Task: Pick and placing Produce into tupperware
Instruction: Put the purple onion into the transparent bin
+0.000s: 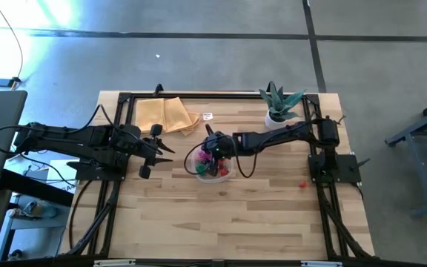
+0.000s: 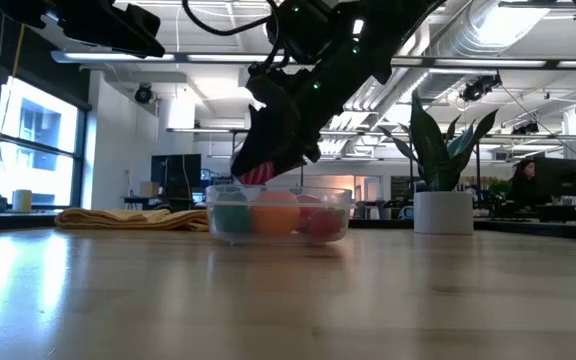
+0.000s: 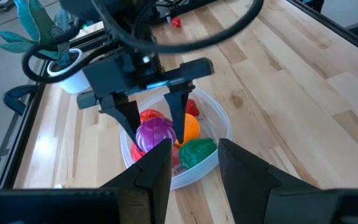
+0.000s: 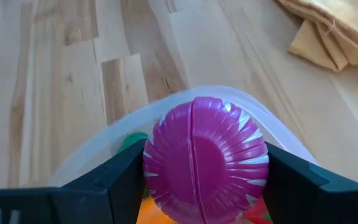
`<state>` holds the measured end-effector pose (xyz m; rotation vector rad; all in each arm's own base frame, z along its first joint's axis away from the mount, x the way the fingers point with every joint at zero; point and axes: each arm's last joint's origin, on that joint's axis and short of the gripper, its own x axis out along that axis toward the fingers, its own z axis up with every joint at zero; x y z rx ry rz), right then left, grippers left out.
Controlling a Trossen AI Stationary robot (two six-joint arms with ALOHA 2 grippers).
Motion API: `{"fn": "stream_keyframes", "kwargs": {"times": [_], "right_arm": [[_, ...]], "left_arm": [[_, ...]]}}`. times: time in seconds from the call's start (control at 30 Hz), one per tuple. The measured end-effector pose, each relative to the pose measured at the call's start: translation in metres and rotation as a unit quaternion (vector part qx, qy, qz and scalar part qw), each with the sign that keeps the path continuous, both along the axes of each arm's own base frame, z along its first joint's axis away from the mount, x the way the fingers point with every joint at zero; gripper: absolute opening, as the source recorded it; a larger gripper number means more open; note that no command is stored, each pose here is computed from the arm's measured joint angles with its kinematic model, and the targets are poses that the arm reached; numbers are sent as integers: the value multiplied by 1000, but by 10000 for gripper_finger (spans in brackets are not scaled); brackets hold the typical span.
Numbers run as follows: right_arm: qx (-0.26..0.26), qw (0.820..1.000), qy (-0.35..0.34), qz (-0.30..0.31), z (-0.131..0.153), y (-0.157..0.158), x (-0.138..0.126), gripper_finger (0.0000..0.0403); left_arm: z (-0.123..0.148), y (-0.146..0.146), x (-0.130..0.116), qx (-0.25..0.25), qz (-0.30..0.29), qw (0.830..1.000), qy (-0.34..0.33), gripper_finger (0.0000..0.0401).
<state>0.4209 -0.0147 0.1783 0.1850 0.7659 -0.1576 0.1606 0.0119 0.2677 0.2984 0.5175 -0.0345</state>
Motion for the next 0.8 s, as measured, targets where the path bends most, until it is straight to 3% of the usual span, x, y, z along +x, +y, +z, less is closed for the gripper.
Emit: {"fn": "stream_keyframes", "kwargs": {"times": [0.8], "right_arm": [[-2,1000,15,1,-9,0,1,261]], "left_arm": [[0,0,0,0,0,1000,0,120]]}}
